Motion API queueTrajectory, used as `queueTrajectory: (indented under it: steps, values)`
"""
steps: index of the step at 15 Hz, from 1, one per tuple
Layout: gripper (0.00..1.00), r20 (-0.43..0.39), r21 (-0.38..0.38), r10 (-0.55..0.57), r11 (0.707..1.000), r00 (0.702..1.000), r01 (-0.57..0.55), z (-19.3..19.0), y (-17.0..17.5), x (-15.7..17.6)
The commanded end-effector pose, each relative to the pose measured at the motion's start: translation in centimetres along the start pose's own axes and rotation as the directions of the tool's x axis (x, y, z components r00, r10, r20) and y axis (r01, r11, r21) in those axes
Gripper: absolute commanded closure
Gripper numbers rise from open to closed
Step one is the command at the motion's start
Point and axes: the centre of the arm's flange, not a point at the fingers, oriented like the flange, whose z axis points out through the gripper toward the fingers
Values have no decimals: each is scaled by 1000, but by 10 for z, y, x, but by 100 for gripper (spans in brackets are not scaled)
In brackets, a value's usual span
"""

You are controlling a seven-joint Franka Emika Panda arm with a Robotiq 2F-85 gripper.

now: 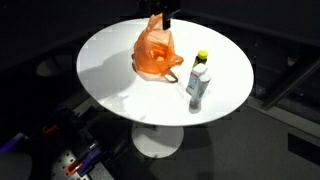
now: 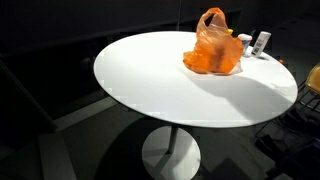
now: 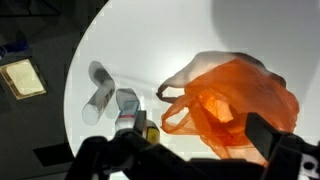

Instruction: Remove the white bottle from the plastic bag

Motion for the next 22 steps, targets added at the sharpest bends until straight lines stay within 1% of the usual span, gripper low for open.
queueTrajectory:
  steps: [1, 4, 5, 6, 9, 10, 14, 17, 22]
  values:
    - [0, -44, 24, -47, 999, 998, 48, 16, 15, 33]
    - [0, -59, 45, -65, 997, 996, 68, 22, 23, 44]
    - [0, -48, 68, -83, 994, 995, 86, 15, 28, 42]
    - [0, -45, 35, -54, 998, 998, 56, 27, 15, 30]
    - [0, -54, 48, -69, 996, 996, 72, 23, 21, 35]
    - [0, -62, 36, -41, 998, 997, 44, 28, 24, 39]
    - [0, -77, 38, -15, 999, 997, 18, 52, 23, 52]
    - [0, -102, 27, -23, 999, 995, 26, 73, 18, 63]
    - [0, -129, 18, -68, 997, 989, 71, 110, -3, 72]
